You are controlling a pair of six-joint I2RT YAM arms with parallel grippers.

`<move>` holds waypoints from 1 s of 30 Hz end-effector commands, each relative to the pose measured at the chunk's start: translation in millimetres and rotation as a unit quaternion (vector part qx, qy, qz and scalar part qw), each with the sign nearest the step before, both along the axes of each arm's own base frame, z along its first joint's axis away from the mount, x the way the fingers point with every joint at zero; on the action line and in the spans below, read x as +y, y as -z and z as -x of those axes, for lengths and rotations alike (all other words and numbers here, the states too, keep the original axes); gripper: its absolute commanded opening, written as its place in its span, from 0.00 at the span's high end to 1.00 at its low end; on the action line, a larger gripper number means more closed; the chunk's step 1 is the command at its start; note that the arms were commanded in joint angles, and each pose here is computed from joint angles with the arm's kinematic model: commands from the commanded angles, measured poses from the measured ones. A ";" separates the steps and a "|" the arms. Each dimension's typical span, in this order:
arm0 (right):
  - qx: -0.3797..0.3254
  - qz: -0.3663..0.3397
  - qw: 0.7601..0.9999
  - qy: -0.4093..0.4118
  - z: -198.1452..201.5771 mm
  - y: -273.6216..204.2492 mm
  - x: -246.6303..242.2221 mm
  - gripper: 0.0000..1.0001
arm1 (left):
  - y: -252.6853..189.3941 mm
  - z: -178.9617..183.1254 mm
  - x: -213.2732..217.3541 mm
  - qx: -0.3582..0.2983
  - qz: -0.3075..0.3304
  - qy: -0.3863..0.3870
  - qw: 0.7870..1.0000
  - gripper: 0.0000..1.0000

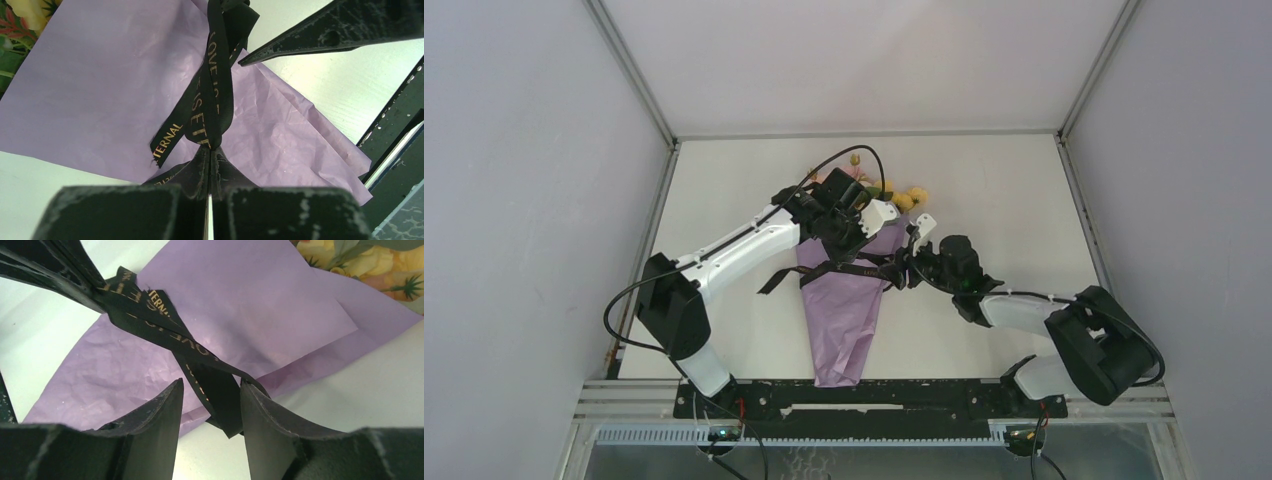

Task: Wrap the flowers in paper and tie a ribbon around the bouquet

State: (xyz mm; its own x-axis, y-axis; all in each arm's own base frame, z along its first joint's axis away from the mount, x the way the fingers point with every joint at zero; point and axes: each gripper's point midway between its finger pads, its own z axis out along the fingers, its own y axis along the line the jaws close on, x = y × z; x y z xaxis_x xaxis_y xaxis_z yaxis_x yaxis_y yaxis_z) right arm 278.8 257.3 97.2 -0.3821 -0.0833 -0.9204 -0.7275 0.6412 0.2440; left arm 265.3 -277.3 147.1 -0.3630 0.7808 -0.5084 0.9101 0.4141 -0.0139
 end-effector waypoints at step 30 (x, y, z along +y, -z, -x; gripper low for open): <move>0.091 -0.006 0.995 -0.040 20.0 13.0 7.0 1.00 | -8.1 -8.5 9.3 -0.026 -0.009 0.012 1.000 0.68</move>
State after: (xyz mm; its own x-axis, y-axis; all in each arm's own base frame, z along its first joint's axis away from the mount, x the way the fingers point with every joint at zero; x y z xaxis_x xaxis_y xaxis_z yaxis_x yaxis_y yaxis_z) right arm 271.9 256.9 67.9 -0.4807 -0.1348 -0.8665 -0.7102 0.6395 0.2945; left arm 269.5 -273.3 146.6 -0.3561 0.7870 -0.5038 0.9101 0.4144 0.0041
